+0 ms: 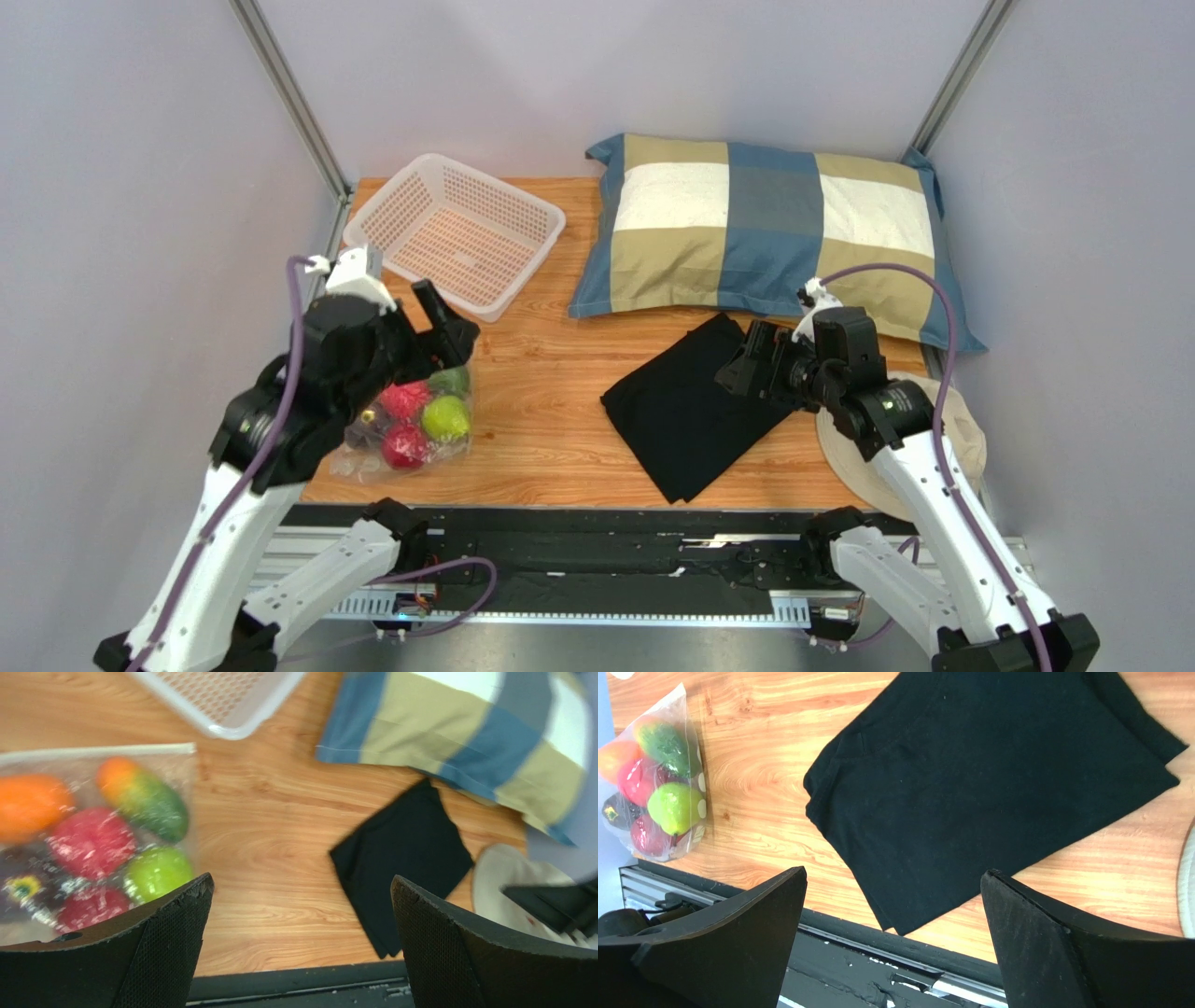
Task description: Open the zip-top bag and remove the fake food
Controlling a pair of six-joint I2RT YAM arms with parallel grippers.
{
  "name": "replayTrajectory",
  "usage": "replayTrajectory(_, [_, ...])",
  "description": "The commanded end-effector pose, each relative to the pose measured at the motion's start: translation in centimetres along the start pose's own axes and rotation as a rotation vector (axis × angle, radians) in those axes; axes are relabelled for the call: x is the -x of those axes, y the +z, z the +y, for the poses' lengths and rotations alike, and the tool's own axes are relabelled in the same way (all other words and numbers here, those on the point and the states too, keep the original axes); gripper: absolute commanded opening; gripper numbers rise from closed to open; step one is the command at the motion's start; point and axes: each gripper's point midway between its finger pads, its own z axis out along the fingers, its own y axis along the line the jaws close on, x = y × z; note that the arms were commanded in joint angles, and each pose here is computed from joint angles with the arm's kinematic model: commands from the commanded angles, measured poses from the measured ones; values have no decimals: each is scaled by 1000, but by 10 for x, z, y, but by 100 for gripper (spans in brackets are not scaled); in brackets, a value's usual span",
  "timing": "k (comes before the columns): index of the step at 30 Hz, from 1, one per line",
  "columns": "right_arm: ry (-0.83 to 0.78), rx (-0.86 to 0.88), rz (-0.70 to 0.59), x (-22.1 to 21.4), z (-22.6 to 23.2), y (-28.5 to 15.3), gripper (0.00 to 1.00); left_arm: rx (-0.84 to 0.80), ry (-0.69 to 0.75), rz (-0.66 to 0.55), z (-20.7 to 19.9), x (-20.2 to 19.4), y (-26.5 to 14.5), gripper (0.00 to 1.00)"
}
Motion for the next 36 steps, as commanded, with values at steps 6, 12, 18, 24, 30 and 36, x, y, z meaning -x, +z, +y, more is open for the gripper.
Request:
replayTrajectory(6, [-134, 151, 68, 39, 48, 8, 100, 417, -441, 252, 119, -26, 60, 99])
replayTrajectory(12, [-150, 242, 392, -4, 70, 21, 100, 692, -440, 86, 206, 3, 58, 99])
replayTrajectory(18, [-199, 297, 430, -28, 88, 13, 100, 563, -636, 82, 269, 18, 112, 97])
replayTrajectory(24, [-216, 253, 430, -31, 79, 13, 100, 577, -654, 178, 306, 10, 148, 98])
replayTrajectory(30, [-206, 245, 416, -28, 79, 16, 100, 662, -667, 249, 331, -17, 153, 98])
replayTrajectory(36, [-201, 233, 424, -29, 77, 17, 100, 694, -495, 162, 327, 13, 124, 97])
